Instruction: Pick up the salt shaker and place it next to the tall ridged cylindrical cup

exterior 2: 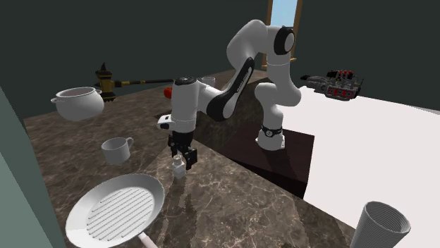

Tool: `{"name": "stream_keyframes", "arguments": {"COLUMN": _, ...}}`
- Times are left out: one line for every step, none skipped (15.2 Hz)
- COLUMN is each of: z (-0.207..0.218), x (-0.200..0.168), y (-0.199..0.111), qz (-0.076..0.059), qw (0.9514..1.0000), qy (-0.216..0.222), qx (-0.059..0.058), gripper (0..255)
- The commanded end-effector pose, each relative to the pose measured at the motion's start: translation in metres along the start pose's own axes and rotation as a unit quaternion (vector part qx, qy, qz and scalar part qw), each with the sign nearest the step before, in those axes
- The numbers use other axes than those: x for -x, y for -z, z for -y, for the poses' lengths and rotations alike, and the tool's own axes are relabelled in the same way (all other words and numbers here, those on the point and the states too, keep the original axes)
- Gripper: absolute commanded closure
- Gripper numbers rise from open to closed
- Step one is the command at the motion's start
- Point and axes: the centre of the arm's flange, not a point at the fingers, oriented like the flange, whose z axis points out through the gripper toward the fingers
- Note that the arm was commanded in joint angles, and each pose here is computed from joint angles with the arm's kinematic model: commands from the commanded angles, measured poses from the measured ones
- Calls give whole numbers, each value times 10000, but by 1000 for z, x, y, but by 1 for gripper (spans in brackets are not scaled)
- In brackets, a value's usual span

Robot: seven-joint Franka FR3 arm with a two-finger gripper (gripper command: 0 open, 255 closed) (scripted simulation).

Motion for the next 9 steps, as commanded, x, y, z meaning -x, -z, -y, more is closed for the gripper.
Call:
{"name": "stream_keyframes", "arguments": {"z": 0, "x": 0, "y": 0, "qz": -1, "qw": 10000, "qy": 0, "qx": 0, "gripper": 0}}
{"name": "stream_keyframes", "arguments": {"z": 0, "x": 0, "y": 0, "qz": -1, "qw": 10000, "qy": 0, "qx": 0, "gripper": 0}}
{"name": "stream_keyframes", "arguments": {"z": 0, "x": 0, "y": 0, "qz": -1, "qw": 10000, "qy": 0, "qx": 0, "gripper": 0}}
{"name": "stream_keyframes", "arguments": {"z": 0, "x": 0, "y": 0, "qz": -1, "qw": 10000, "qy": 0, "qx": 0, "gripper": 255}}
{"name": "stream_keyframes", "arguments": {"z": 0, "x": 0, "y": 0, "qz": -1, "qw": 10000, "qy": 0, "qx": 0, "gripper": 255}}
{"name": "stream_keyframes", "arguments": {"z": 0, "x": 0, "y": 0, "qz": -1, "qw": 10000, "qy": 0, "qx": 0, "gripper": 255}}
{"name": "stream_keyframes", "arguments": {"z": 0, "x": 0, "y": 0, "qz": -1, "qw": 10000, "qy": 0, "qx": 0, "gripper": 255}}
{"name": "stream_keyframes", "arguments": {"z": 0, "x": 0, "y": 0, "qz": -1, "qw": 10000, "qy": 0, "qx": 0, "gripper": 255}}
{"name": "stream_keyframes", "arguments": {"z": 0, "x": 0, "y": 0, "qz": -1, "qw": 10000, "qy": 0, "qx": 0, "gripper": 255}}
